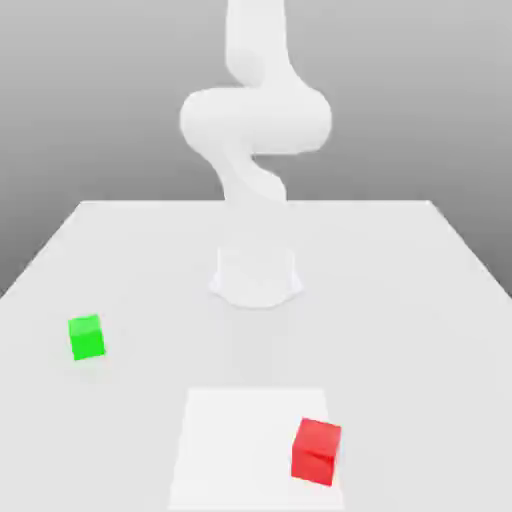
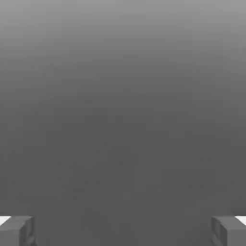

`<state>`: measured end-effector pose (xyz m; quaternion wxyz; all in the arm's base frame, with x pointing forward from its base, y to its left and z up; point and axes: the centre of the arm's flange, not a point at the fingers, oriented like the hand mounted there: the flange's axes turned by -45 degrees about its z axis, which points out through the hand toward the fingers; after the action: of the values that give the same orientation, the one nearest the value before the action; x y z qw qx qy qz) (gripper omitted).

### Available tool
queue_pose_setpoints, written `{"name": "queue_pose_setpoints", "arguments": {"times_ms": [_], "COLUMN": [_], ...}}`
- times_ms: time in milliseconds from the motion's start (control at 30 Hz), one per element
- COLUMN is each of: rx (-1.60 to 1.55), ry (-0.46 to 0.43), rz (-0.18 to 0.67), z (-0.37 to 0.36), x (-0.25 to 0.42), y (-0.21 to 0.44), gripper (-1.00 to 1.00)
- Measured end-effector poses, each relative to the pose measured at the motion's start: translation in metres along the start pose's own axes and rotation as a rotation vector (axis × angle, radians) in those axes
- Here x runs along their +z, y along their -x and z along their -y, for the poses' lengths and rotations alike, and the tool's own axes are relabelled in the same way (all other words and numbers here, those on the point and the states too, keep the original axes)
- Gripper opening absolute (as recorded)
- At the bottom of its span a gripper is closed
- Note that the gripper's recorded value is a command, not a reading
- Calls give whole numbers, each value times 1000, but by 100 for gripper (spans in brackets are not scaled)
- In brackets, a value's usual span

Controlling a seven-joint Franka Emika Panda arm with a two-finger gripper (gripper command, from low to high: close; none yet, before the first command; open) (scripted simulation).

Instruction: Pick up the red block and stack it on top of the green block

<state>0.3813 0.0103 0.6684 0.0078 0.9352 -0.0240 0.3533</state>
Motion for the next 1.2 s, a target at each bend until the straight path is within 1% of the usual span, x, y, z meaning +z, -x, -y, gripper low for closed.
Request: {"name": "queue_pose_setpoints", "arguments": {"times_ms": [200,400,600,767,833,967,1000,1200], "rx": [58,117,182,245,259,263,261,261], "ry": [65,103,113,102,96,96,98,99], "rz": [187,366,545,691,710,717,717,716], "z": [20,33,48,63,65,66,65,65], "x": [130,240,326,375,390,419,426,429], "y": [29,89,171,248,266,294,301,304], "gripper": [0,0,0,0,0,0,-100,-100]}}
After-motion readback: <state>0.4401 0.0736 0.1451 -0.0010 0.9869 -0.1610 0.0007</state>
